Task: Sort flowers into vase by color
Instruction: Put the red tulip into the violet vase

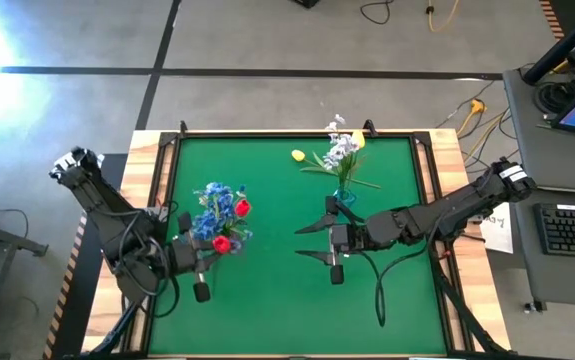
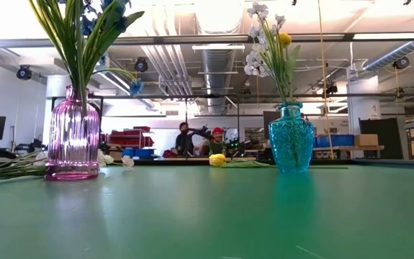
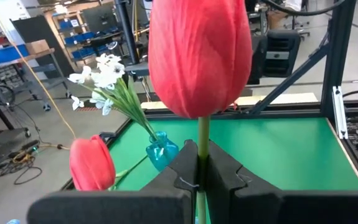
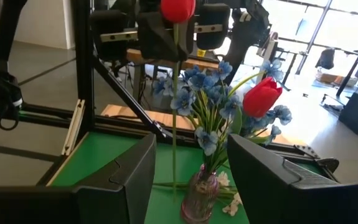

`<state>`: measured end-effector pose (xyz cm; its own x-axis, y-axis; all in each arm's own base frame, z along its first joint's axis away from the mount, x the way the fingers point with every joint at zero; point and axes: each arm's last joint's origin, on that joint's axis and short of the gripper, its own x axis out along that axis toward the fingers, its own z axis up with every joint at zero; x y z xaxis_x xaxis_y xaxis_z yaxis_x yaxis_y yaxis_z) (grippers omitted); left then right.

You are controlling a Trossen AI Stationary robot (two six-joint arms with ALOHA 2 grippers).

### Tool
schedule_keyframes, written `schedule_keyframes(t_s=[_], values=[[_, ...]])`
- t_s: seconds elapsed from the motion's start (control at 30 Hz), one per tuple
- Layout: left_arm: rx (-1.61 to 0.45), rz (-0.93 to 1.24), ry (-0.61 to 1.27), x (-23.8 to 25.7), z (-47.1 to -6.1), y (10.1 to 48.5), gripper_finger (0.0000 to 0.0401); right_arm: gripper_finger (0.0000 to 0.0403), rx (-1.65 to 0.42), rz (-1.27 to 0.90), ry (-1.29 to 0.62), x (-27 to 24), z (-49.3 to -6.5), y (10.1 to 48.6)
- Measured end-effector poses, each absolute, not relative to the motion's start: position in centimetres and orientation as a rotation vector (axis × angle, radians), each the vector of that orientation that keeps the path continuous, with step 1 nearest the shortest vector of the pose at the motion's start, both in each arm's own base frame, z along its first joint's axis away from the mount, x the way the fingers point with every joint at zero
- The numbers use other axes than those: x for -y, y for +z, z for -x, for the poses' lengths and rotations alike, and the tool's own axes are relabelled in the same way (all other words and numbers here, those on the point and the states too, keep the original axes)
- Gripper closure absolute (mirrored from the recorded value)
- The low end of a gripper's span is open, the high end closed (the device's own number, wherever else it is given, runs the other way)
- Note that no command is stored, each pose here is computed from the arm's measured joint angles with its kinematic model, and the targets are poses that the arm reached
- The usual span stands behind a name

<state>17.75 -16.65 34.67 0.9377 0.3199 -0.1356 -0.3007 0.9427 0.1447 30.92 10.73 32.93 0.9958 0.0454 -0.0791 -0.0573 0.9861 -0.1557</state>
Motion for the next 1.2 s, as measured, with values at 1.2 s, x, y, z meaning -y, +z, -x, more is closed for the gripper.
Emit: schedule_keyframes(t_s=[1.2], values=[[-0.116,-0.053,0.381,13.6,-15.3,37.9,0.0401,0.0211,-0.097,0.185,0.053,-10.7,-30.9,32.7]])
